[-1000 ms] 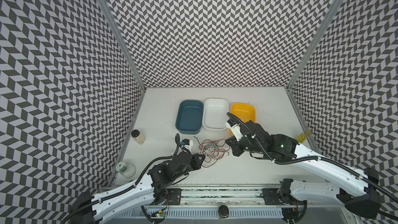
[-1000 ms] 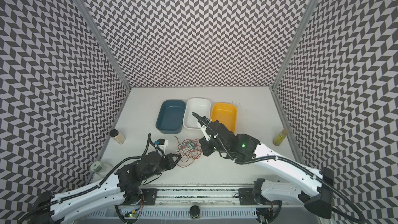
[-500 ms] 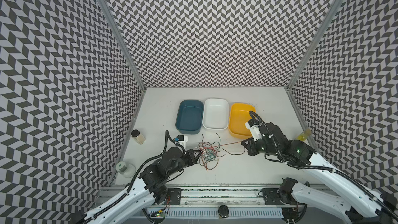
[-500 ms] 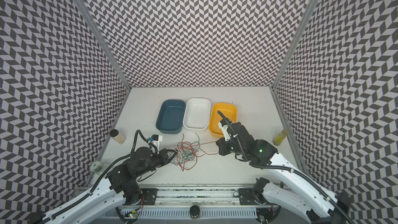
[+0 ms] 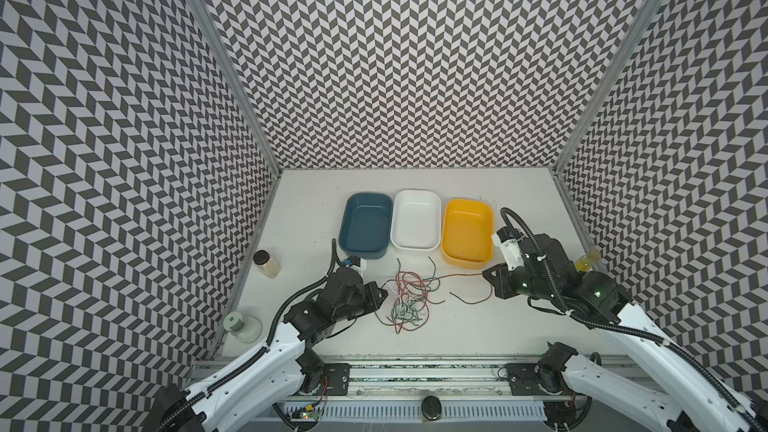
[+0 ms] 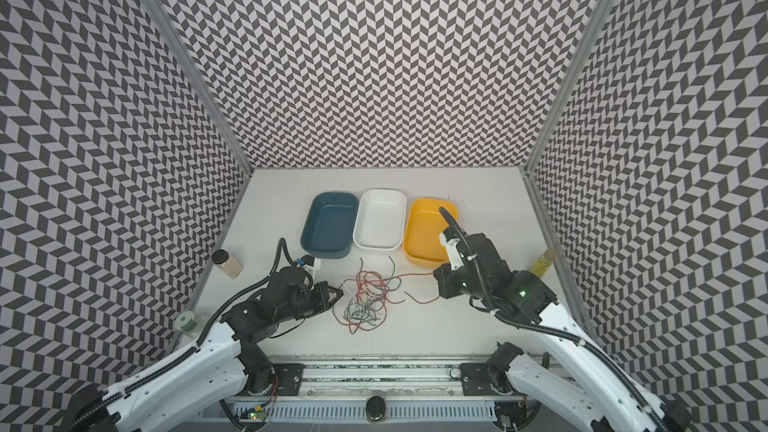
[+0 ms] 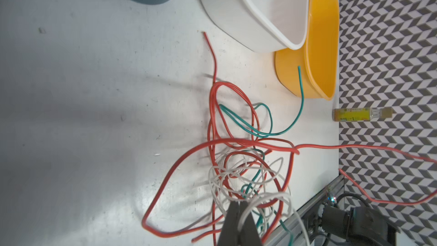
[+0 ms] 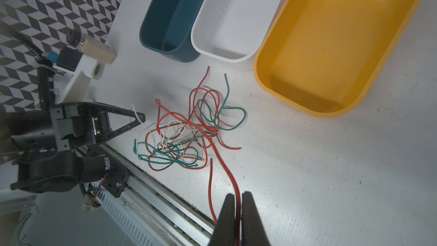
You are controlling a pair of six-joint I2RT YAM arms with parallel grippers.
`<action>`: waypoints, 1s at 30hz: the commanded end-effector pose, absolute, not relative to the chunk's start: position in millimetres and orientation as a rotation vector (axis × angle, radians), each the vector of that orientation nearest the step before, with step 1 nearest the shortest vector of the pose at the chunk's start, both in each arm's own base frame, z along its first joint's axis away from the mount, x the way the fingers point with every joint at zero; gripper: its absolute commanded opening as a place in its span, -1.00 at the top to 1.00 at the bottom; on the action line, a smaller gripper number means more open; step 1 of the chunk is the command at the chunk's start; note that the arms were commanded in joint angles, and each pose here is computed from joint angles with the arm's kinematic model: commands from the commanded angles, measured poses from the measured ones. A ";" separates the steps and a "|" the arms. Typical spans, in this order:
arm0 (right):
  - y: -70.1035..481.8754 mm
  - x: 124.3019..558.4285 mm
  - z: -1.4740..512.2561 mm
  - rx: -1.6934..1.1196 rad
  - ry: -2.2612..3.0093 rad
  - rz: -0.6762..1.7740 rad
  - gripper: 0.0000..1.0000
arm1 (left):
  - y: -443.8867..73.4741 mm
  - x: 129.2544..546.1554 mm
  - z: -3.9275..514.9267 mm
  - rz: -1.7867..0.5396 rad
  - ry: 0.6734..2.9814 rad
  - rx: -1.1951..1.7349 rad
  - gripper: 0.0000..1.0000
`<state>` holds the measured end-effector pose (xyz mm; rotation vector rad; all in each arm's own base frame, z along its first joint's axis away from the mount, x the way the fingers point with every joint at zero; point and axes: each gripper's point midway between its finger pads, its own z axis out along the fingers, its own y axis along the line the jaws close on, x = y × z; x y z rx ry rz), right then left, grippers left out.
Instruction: Untangle the cables
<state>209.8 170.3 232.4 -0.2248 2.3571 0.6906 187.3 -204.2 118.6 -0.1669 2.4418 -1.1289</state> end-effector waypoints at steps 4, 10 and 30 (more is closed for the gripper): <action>183.1 200.5 236.4 -0.307 2.324 0.795 0.63 | -217.8 196.8 148.6 -1.165 2.394 -0.104 1.00; 210.7 185.8 240.4 -0.390 2.249 1.019 -0.12 | -227.4 203.9 169.2 -1.189 2.360 -0.052 1.00; 314.3 172.0 224.9 -0.573 2.117 1.056 0.08 | -247.4 203.4 319.6 -1.462 2.013 0.044 1.00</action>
